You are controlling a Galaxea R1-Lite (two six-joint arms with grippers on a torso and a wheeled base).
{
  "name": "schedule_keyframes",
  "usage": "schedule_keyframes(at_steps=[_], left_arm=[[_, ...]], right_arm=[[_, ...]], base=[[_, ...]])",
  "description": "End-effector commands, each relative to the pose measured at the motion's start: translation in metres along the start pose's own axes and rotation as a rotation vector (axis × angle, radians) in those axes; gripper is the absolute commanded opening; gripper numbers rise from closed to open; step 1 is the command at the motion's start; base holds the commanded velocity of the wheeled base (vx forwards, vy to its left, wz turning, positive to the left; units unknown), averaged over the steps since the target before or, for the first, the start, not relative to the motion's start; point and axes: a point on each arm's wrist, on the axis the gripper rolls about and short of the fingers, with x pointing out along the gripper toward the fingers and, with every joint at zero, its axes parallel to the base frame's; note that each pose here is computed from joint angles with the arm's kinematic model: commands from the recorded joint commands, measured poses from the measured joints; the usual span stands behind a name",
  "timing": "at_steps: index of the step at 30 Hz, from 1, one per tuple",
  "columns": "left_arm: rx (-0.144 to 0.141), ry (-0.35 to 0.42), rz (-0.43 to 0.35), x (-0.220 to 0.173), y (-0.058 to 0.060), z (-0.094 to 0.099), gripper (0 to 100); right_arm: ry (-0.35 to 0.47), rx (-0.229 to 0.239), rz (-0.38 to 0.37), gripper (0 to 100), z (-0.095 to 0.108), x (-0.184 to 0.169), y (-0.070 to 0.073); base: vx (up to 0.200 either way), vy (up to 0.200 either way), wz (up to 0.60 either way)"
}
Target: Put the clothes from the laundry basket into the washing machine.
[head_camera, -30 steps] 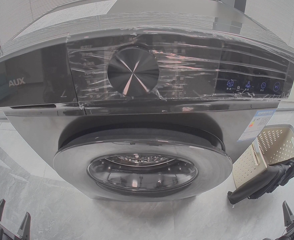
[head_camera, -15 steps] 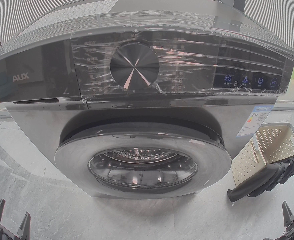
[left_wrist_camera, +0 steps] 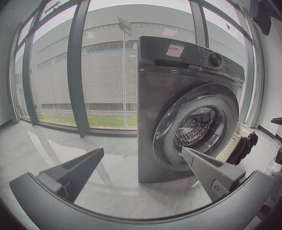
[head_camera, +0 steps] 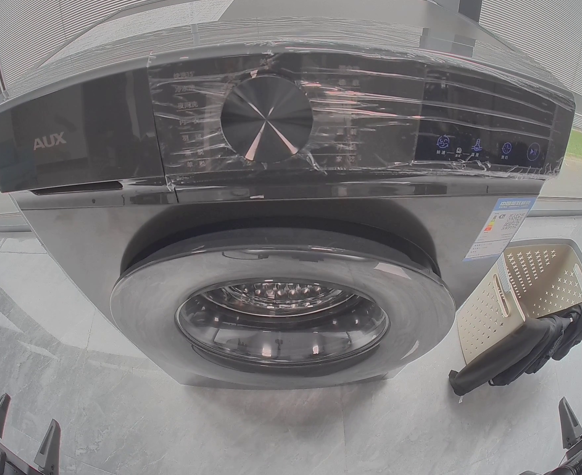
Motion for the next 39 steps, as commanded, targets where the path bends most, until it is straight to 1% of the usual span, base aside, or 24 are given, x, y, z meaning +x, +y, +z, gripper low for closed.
schedule_keyframes(at_steps=[1, 37, 39], left_arm=[[0.0, 0.002, 0.0, 0.0001, 0.0001, -0.0053, 100], [0.0, 0.001, 0.003, 0.0001, 0.0002, -0.0053, 100], [0.0, 0.002, 0.001, 0.0001, 0.0001, -0.0053, 100]], right_arm=[[0.016, 0.0, 0.001, 100, -0.0049, 0.0012, 0.0], [0.023, -0.003, 0.001, 100, -0.0053, 0.0008, 0.0001], [0.013, -0.004, -0.001, 100, -0.0049, 0.001, 0.0001]], base=[[0.0, 0.0, 0.0], [0.0, 0.0, 0.0], [0.0, 0.0, 0.0]])
